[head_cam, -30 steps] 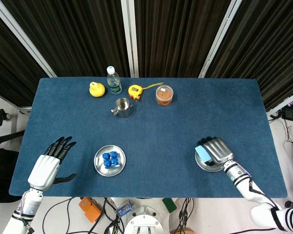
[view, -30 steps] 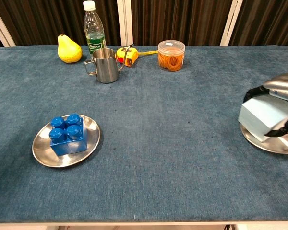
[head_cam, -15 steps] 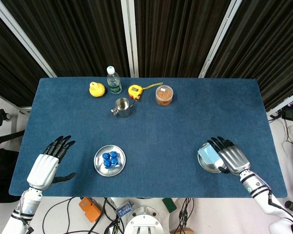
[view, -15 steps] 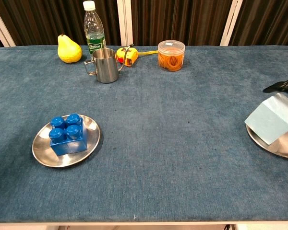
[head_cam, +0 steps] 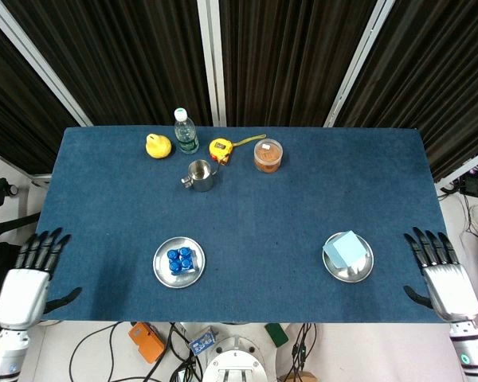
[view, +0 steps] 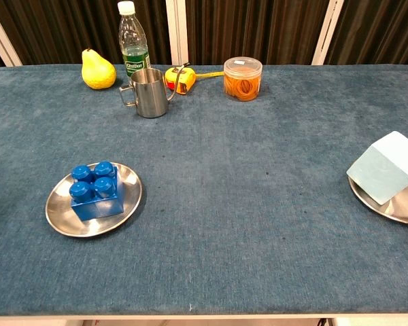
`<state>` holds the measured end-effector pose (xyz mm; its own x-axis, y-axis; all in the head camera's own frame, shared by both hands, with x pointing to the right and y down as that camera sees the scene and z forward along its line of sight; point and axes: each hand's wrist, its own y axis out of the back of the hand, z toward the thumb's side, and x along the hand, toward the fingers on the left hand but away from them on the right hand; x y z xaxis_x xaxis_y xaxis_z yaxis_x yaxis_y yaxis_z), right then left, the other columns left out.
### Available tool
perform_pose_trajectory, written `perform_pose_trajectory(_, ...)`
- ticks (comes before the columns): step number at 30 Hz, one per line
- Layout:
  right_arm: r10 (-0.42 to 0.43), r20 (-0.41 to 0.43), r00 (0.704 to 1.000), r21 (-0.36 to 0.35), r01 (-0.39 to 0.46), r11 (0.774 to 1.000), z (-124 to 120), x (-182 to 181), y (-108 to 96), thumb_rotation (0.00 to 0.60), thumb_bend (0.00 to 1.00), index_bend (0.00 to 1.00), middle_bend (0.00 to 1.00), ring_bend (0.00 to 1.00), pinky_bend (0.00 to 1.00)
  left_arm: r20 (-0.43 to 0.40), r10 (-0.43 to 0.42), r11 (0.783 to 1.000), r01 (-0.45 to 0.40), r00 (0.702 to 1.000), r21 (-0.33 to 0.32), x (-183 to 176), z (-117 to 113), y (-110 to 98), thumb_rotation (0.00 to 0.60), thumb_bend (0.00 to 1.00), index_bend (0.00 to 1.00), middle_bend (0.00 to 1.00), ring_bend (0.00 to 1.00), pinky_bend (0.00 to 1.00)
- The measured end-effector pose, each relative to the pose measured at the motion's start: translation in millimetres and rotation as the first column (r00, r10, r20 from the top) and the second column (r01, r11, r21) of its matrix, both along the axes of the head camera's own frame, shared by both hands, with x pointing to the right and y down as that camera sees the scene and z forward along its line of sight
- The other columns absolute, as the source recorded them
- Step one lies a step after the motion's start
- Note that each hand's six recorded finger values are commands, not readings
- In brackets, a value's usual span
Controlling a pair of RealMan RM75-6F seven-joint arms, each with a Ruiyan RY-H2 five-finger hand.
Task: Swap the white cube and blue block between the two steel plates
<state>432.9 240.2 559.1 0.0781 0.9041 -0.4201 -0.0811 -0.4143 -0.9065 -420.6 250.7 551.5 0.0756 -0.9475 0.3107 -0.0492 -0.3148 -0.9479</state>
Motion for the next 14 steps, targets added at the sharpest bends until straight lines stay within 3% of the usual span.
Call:
perform_pose_trajectory(2,0.033,-0.03,0.999,0.029,-0.032,0.999,-10,12,21,0.6,0.3,0.0,0.0,0.0,0.0,0.045,-0.053,0.999,0.053,0.998,0.014,-17,-1,16,0.6,0.03,0.06,0.0,0.0,0.04)
perform_pose_trajectory(5,0.023,-0.03,0.999,0.072,-0.02,0.997,-19,14,32,0.6,0.3,0.0,0.0,0.0,0.0,0.038,-0.086,0.996,0.085,0.996,0.003,-24,0,30,0.6,0.04,0.06,0.0,0.0,0.04)
perform_pose_trajectory(10,0.023,0.001,1.0,0.091,-0.023,0.996,-24,13,37,0.6,0.3,0.0,0.0,0.0,0.0,-0.02,-0.015,0.999,0.015,1.0,-0.046,-15,-1,40,0.6,0.04,0.06,0.0,0.0,0.04)
perform_pose_trajectory(14,0.027,0.0,1.0,0.074,-0.027,0.997,-20,14,35,0.6,0.3,0.0,0.0,0.0,0.0,-0.053,-0.008,0.995,0.003,0.999,-0.099,-16,3,41,0.6,0.04,0.06,0.0,0.0,0.04)
